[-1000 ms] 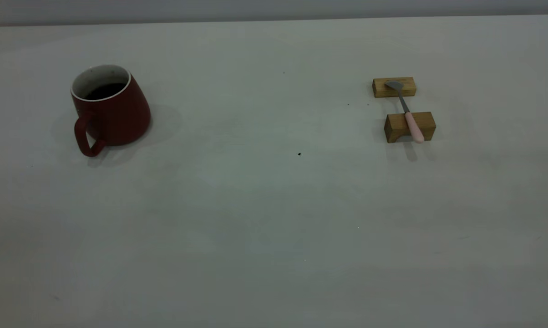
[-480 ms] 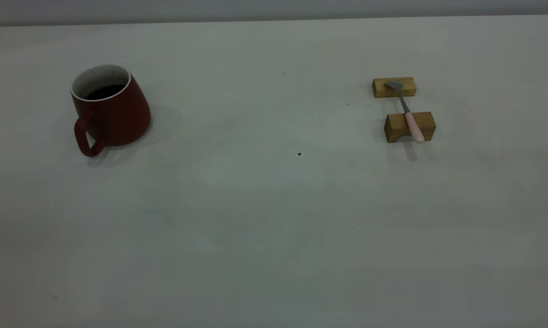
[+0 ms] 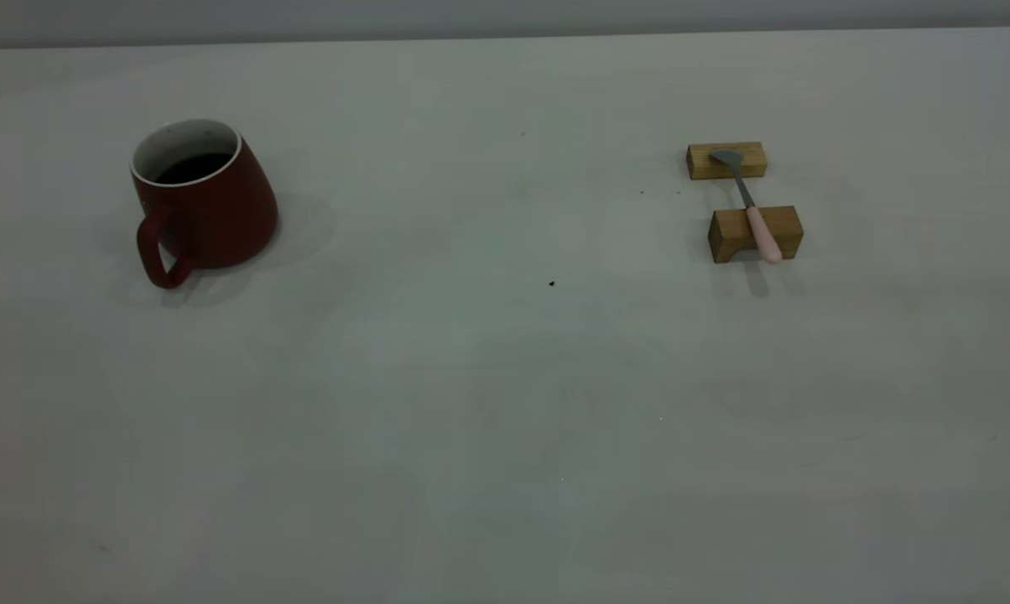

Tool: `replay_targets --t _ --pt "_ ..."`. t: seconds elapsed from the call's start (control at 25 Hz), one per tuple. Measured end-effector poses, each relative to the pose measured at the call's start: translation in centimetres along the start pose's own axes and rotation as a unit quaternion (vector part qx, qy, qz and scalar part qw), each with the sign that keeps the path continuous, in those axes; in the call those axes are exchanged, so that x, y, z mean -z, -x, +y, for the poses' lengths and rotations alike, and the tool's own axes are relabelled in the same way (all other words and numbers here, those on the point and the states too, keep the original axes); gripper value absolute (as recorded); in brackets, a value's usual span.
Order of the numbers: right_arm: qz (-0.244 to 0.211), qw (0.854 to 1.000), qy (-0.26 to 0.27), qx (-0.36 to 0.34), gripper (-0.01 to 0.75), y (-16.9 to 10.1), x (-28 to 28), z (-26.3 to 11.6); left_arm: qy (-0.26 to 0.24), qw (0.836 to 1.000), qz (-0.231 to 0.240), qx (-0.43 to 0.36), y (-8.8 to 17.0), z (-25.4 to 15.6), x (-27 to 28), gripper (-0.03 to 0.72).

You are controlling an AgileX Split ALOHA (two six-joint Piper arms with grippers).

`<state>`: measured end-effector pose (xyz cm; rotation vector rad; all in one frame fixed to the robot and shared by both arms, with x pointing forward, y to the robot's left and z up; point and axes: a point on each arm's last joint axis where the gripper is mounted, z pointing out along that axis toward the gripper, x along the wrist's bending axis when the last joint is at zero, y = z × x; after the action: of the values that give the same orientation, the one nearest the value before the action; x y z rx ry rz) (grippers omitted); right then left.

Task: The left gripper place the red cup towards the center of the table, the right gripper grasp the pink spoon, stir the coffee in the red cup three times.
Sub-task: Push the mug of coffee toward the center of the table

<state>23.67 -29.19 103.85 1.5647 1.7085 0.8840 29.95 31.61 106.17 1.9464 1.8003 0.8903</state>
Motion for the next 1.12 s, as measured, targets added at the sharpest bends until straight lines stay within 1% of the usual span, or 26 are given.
replay_targets --t 0.16,0.24,0.32,0.48,0.56,0.68,0.72,0.88,0.92,1.0,1.08,1.12 --pt "0.0 1.0 0.0 0.0 0.238 0.0 0.0 0.0 -0.057 0.996 -0.015 -0.069 0.2 4.4 -3.5 0.673" --pt "0.0 1.0 0.0 0.0 0.238 0.0 0.0 0.0 -0.075 0.989 -0.032 -0.121 0.4 6.6 -5.2 0.68" --pt "0.0 1.0 0.0 0.0 0.238 0.0 0.0 0.0 -0.095 0.977 -0.051 -0.184 0.6 8.9 -7.1 0.68" --pt "0.0 1.0 0.0 0.0 0.238 0.0 0.0 0.0 -0.125 0.938 -0.082 -0.313 0.9 12.2 -11.2 0.678" --pt "0.0 1.0 0.0 0.0 0.238 0.0 0.0 0.0 -0.126 0.916 -0.094 -0.369 1.2 13.4 -13.3 0.674" --pt "0.0 1.0 0.0 0.0 0.238 0.0 0.0 0.0 -0.126 0.879 -0.111 -0.446 1.7 14.2 -16.5 0.665" --pt "0.0 1.0 0.0 0.0 0.238 0.0 0.0 0.0 -0.127 0.865 -0.116 -0.472 1.8 14.4 -17.5 0.663" --pt "0.0 1.0 0.0 0.0 0.238 0.0 0.0 0.0 -0.13 0.81 -0.129 -0.557 2.4 14.3 -21.5 0.65" --pt "0.0 1.0 0.0 0.0 0.238 0.0 0.0 0.0 -0.129 0.799 -0.129 -0.572 2.6 14.1 -22.5 0.648" --pt "0.0 1.0 0.0 0.0 0.238 0.0 0.0 0.0 -0.124 0.779 -0.127 -0.601 2.9 13.9 -24.5 0.641" --pt "0.0 1.0 0.0 0.0 0.238 0.0 0.0 0.0 -0.127 0.768 -0.135 -0.613 3.3 13.4 -26.4 0.638" --pt "0.0 1.0 0.0 0.0 0.238 0.0 0.0 0.0 -0.129 0.765 -0.138 -0.616 3.4 13.2 -27.2 0.636"
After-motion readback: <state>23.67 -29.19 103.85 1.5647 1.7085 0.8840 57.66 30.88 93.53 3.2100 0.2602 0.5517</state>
